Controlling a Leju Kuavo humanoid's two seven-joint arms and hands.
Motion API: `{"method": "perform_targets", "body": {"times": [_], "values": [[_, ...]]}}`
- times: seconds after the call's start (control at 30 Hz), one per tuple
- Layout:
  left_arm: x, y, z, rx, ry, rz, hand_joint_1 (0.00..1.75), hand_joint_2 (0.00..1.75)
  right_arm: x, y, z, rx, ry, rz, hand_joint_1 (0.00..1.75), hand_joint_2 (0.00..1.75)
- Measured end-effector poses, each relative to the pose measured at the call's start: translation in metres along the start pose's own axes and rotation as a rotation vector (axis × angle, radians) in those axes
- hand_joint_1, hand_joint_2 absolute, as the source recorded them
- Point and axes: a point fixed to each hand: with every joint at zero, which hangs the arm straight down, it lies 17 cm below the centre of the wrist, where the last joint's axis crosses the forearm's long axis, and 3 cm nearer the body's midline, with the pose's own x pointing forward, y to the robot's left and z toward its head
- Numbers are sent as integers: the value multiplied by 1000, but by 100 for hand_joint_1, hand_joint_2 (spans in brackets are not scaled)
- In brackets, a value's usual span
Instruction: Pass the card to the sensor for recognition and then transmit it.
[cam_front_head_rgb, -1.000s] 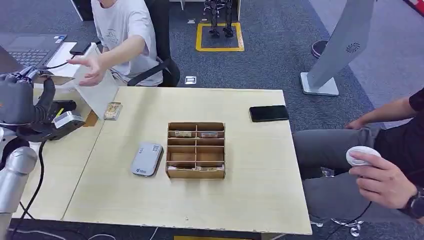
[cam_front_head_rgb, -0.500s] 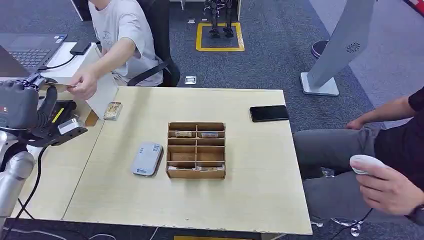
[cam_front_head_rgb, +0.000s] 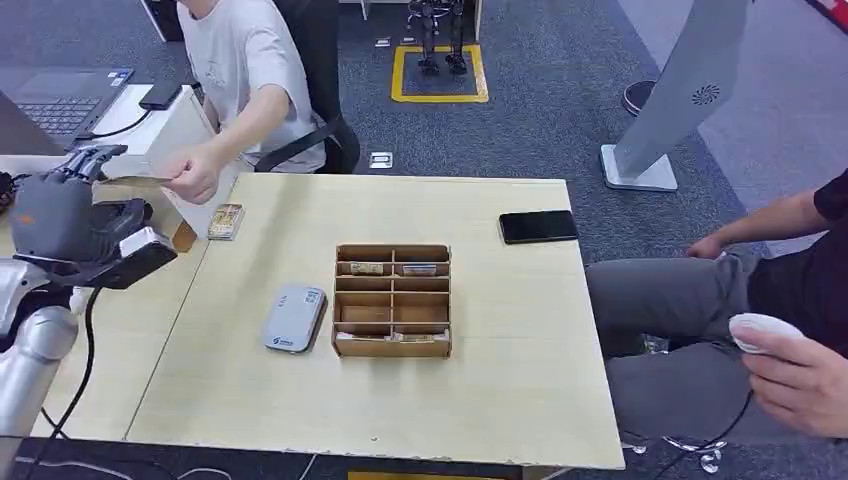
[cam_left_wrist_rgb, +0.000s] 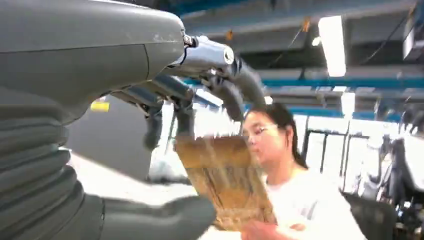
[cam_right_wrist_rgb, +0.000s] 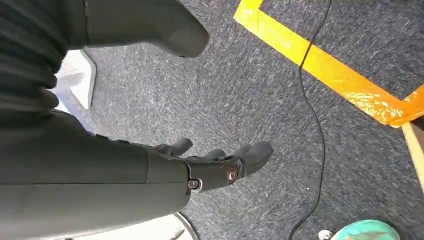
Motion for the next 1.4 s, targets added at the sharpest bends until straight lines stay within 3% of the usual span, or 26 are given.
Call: {"method": "perform_targets", "body": {"times": [0.5,0.6,0.77,0.83,0.97,1.07,1.4], "values": [[21,-7,9,-25,-14,70,0,175,-3,-4,0,-17,8,-11,0,175],[36,-18,13,-89,-40,185,0,175,-4,-4,0,-19,10,-17,0,175],[147,-57,63,-358,-297,457,0,175,-12,1,3,-17,26,-38,0,175],[188,-54,86,-379,-401,516,0,175,-17,5,5,-12,34,-47,0,175],[236,-54,126,-384,-520,549,0,175,-24,8,7,-9,47,-59,0,175],[256,-66,153,-388,-562,472,0,175,-26,7,7,-7,52,-62,0,175],[274,-101,220,-490,-520,463,0,175,-20,1,6,-30,35,-78,0,175]]}}
